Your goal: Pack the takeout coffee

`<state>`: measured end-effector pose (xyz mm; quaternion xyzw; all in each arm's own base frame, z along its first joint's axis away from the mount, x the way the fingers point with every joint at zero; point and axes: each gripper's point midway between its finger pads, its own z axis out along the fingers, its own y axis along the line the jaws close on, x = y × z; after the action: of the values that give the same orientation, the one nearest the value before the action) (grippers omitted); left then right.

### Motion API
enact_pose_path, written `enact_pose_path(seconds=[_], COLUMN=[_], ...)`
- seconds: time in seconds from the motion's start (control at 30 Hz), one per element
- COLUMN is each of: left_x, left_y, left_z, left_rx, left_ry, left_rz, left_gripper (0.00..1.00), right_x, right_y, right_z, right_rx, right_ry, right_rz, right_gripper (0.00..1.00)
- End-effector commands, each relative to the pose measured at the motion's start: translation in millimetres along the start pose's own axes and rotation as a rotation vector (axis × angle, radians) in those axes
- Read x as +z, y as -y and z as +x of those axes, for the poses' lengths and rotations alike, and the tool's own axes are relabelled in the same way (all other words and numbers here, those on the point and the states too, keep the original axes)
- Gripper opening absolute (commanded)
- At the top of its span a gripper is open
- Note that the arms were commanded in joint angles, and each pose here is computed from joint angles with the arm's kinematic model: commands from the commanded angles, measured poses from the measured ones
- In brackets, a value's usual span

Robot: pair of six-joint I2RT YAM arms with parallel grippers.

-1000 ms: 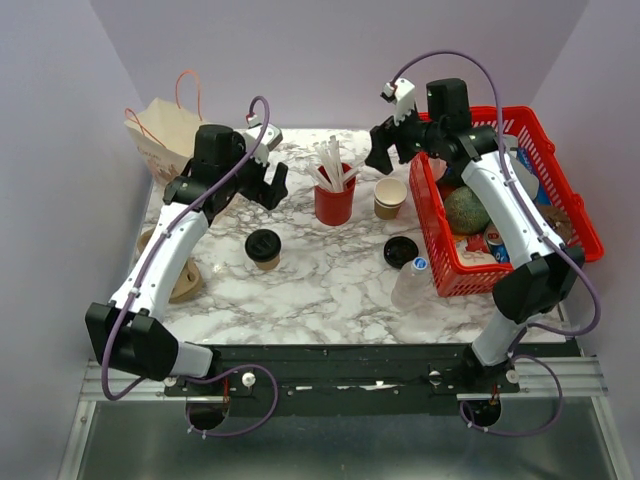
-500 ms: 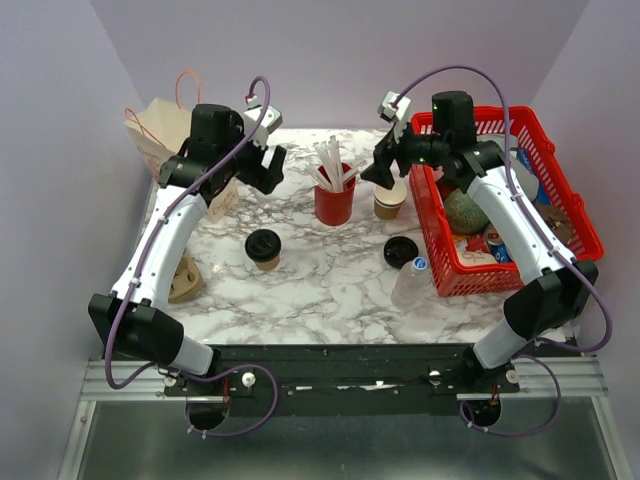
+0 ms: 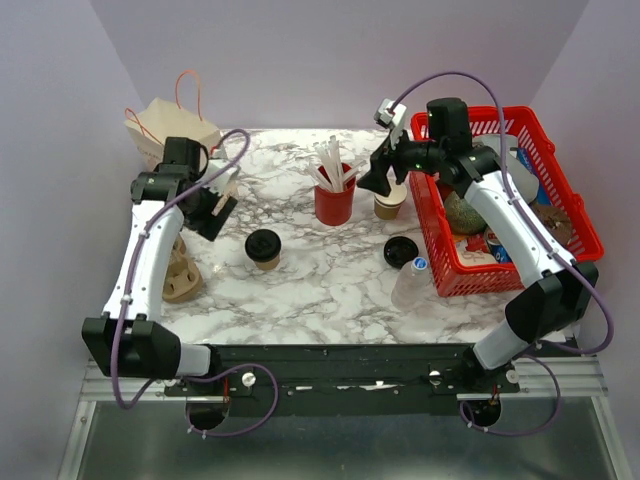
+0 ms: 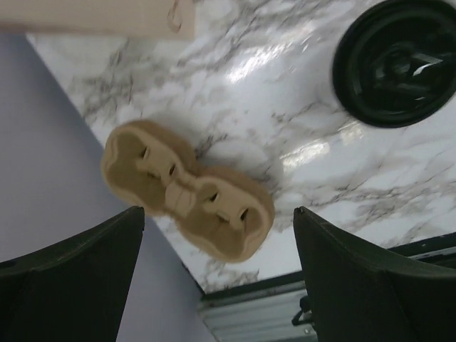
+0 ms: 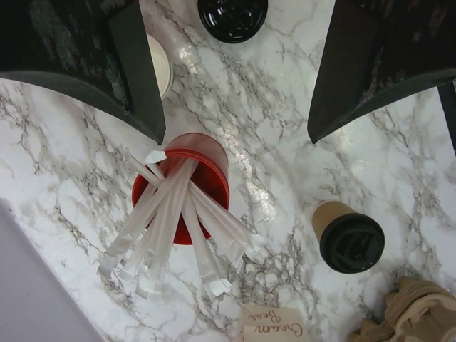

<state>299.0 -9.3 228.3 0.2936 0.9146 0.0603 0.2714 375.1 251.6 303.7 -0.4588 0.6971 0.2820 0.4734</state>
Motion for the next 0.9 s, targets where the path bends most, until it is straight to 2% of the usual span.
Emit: enact_pose_path(seconds=[0.0,0.07,0.2,0.23,0.27,0.3,0.43,0.57,0.87], left_x=[-0.6,9.5,30.3,33.5,40.7,47.7,59.6,65.5,75.3], left_y=[-40.2,-47.8,-54.9,-55.4,-59.6,-53.7,-46.5,-45.1,-54.0], left_z=[90.5,100.3,109.5,110.6,108.2,116.0,129.3,136.4,132.5], left_rx=[-0.377,-0.562,-0.715,-0.719,-0.726,-0.739,-0.783,-0.794,-0.827], left_ry=[-0.330,-0.304,-0.222,-0.207,-0.180,-0.202,-0.245,-0.278,-0.315], left_rz=[-0.127,-0.087,-0.098,-0.110,-0.127,-0.118,-0.104,-0.106,-0.088], left_gripper=[0.90,0.86,0.85,0.84,0.84,0.84,0.82,0.82,0.76], right_x=[5.5,10.9,19.3,18.8,20.5,27.2,40.7,45.8,42.1], right_y=[-12.2,-17.9,-23.6,-23.5,-26.2,-25.3,-43.7,-53.9,-60.6], right_z=[-6.4,0.2,0.0,-12.4,-9.4,-5.3,-16.1,-15.0,-4.0], right_rx=[0.032,0.070,0.104,0.087,0.088,0.080,-0.127,-0.243,-0.199], right_ry=[0.004,-0.029,-0.082,-0.068,-0.089,-0.105,-0.110,-0.087,-0.094], right_rz=[-0.038,-0.063,-0.100,-0.101,-0.118,-0.129,-0.170,-0.194,-0.180], right_gripper=[0.89,0.89,0.88,0.87,0.87,0.86,0.86,0.86,0.87])
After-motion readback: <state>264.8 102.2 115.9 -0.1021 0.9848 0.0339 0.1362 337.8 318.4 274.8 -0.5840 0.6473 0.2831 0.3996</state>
